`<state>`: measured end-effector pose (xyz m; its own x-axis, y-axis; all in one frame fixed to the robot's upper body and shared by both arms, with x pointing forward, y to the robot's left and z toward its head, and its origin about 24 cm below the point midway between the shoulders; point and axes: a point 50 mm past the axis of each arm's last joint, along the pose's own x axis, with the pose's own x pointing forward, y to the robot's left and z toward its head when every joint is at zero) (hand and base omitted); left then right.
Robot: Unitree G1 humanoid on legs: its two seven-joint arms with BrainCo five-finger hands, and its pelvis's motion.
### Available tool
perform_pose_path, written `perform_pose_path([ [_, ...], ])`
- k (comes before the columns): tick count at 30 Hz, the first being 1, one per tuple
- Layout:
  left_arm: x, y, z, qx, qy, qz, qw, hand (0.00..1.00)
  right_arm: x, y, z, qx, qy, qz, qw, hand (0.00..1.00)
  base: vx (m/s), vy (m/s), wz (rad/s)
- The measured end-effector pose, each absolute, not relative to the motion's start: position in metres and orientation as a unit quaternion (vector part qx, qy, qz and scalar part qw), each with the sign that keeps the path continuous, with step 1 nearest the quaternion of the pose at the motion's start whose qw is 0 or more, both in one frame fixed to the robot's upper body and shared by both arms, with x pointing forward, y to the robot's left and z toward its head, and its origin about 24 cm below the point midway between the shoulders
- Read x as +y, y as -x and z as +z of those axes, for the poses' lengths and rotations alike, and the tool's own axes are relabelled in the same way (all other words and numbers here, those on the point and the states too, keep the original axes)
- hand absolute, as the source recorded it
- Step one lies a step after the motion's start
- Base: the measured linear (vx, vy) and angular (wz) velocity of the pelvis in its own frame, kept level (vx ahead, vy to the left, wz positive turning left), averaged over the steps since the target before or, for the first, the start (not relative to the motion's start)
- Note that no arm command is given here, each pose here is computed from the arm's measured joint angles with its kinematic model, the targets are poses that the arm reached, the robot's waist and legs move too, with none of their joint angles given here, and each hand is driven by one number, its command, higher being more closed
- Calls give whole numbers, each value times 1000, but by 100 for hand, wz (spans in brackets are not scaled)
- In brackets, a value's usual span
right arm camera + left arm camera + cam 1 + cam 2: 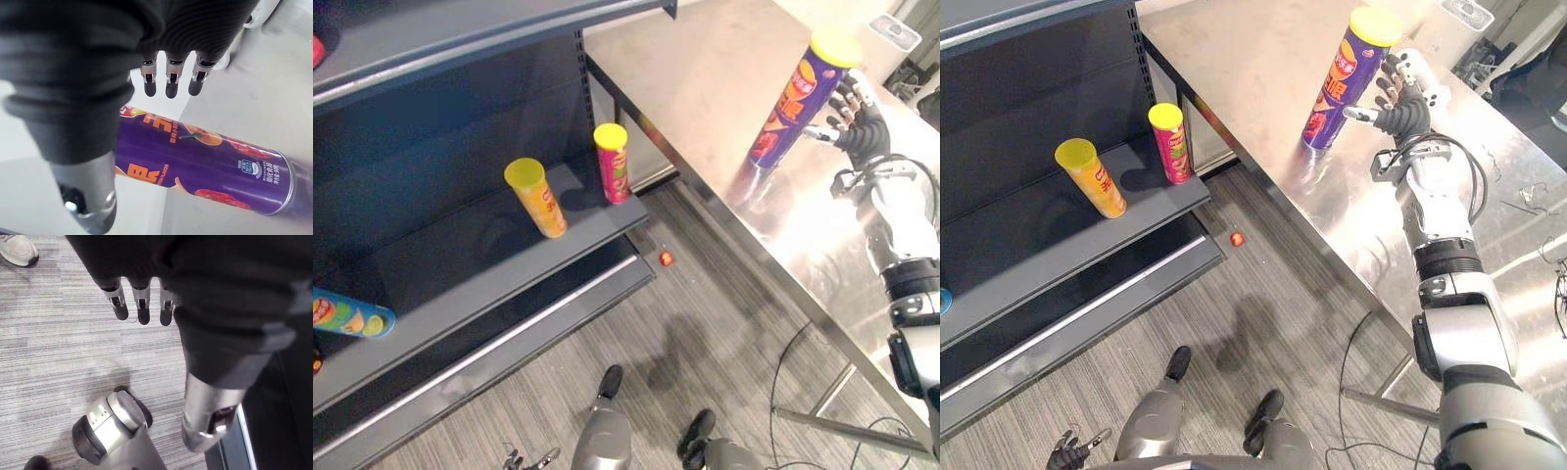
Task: Put the gum and the chips on the shelf.
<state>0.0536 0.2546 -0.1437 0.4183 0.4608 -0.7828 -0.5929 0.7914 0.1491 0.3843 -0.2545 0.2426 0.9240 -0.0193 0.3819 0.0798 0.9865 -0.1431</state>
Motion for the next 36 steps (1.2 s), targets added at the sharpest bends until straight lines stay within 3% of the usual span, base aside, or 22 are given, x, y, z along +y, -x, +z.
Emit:
perform_pose_path([
  [21, 257, -57, -141, 423, 86, 319, 844, 0, -267, -381, 278, -242, 85, -55, 965, 0, -5, -5, 5],
  [22, 257, -59, -141, 419, 86, 319, 846, 0, -269, -380, 280, -244, 87, -59, 964, 100, -8, -4, 8],
  [36, 258, -61, -139, 412, 98, 319, 848, 0, -270, -381, 283, -248, 84, -66, 963, 100, -4, -4, 4],
])
